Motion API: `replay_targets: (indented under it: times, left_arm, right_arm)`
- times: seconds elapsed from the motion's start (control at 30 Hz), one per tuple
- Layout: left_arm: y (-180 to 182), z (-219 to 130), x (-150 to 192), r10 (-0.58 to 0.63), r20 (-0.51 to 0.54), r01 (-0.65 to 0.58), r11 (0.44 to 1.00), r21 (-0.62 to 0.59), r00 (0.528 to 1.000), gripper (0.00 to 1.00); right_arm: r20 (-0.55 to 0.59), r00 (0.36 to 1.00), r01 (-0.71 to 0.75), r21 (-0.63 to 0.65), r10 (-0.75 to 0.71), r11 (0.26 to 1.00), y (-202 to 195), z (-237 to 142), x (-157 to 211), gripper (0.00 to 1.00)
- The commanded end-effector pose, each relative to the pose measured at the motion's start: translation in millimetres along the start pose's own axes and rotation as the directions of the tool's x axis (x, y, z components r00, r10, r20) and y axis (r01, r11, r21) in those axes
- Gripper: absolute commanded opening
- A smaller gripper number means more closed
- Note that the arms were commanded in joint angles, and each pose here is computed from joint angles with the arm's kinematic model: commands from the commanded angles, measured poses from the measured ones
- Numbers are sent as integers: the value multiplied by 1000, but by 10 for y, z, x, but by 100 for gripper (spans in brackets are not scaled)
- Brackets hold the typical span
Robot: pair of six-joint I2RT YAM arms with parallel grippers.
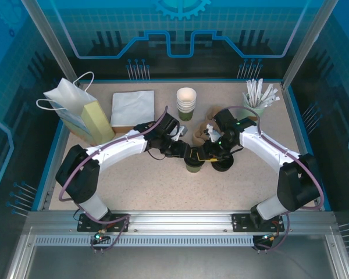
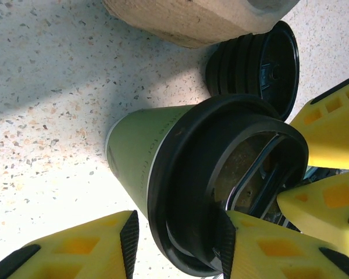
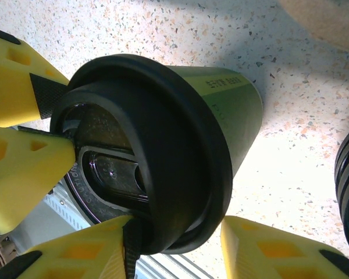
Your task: Pack the takeout coffee
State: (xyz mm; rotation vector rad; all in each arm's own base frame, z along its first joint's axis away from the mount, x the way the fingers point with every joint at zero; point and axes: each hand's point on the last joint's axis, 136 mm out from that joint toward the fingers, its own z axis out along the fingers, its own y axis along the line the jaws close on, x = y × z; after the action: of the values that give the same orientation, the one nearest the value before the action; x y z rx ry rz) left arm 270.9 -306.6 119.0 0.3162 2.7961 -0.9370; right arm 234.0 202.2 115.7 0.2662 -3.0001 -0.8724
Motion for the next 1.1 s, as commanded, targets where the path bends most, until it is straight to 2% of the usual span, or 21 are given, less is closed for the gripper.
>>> replay_targets:
  times: [0.0,0.13,0.3,0.4,0.57,0.8,0.93,1.0,1.07]
  left_arm:
    - [394,126,379,-94,-114,78,988,-134,989,42]
    - [239,52,221,-72,-80,64,993,-100,994,44]
    - [47,-80,2,-35,-26,34,997,-66,999,56]
    - [-59,-184,-116,-17,8,17,999,-44,1000,62]
    - [-146,-433,-299,-4,88,6,1000,-22,996,67]
    - [-43,-833,-422,0,252,13,999,-52,968,73]
    - [82,-1023,-406,-35,346,59,997,-59,938,77]
    - [127,-1118,-402,-52,400,79,995,-53,915,83]
    - [199,-1199,-372,-69,444,103,993,-52,893,89]
  right_arm:
    - [-109,993,-24,175,43,984,-341,130,291,43]
    - [-8,1000,18,112,-17,994,-123,-12,68,46]
    - [108,991,67,87,-76,994,54,-224,-131,53]
    - [166,981,89,98,-105,991,104,-352,-183,59]
    - [258,953,130,121,-157,984,154,-567,-191,69]
    - [375,900,147,220,-223,964,68,-843,-184,87]
    - [387,889,186,188,-247,964,155,-872,-169,94]
    - [361,898,201,170,-251,965,198,-824,-147,99]
    - [315,910,220,187,-270,958,221,-744,-114,100]
